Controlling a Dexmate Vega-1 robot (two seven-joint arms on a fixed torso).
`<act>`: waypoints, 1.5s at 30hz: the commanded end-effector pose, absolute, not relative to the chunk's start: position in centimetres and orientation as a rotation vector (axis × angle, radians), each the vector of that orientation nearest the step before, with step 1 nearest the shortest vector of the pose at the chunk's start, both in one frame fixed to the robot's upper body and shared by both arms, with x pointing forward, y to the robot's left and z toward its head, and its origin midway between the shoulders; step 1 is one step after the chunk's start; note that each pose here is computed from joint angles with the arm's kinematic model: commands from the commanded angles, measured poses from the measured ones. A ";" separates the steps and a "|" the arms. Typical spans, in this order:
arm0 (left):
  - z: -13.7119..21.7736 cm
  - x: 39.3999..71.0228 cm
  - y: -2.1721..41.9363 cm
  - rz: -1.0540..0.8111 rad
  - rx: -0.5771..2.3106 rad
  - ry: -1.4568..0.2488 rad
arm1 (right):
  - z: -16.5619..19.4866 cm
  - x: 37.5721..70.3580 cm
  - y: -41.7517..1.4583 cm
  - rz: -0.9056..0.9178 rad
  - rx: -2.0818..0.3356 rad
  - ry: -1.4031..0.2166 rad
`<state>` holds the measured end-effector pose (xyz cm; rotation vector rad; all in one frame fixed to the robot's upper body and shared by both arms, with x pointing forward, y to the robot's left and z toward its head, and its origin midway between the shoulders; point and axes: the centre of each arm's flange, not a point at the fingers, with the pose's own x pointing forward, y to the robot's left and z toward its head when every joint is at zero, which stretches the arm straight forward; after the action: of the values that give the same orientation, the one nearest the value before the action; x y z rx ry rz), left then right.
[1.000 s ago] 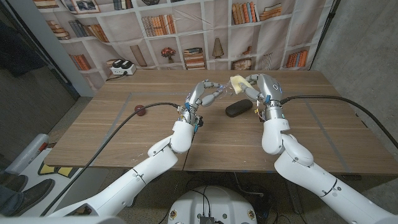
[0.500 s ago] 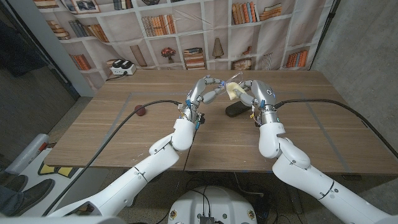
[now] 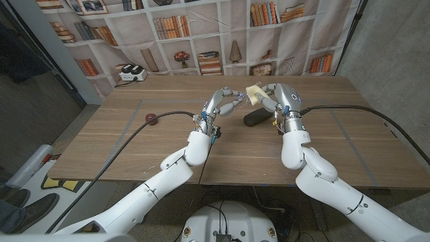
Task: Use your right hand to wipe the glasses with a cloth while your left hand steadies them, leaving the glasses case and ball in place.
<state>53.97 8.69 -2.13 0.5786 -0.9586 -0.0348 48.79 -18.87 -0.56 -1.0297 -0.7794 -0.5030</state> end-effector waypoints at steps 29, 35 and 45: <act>-0.9 53.6 9.5 -0.014 0.553 -1.012 | -1.6 48.3 -18.3 -0.504 -0.998 -0.772; -0.8 53.8 9.6 -0.037 0.552 -1.016 | -2.0 48.5 -17.6 -0.509 -1.005 -0.756; -1.1 53.8 9.9 -0.057 0.552 -1.011 | -1.8 48.5 -17.7 -0.544 -1.011 -0.750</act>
<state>53.77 9.60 -0.93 0.5542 -1.0106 -0.0350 48.38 -17.99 -1.73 -1.0012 -0.7603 -0.5185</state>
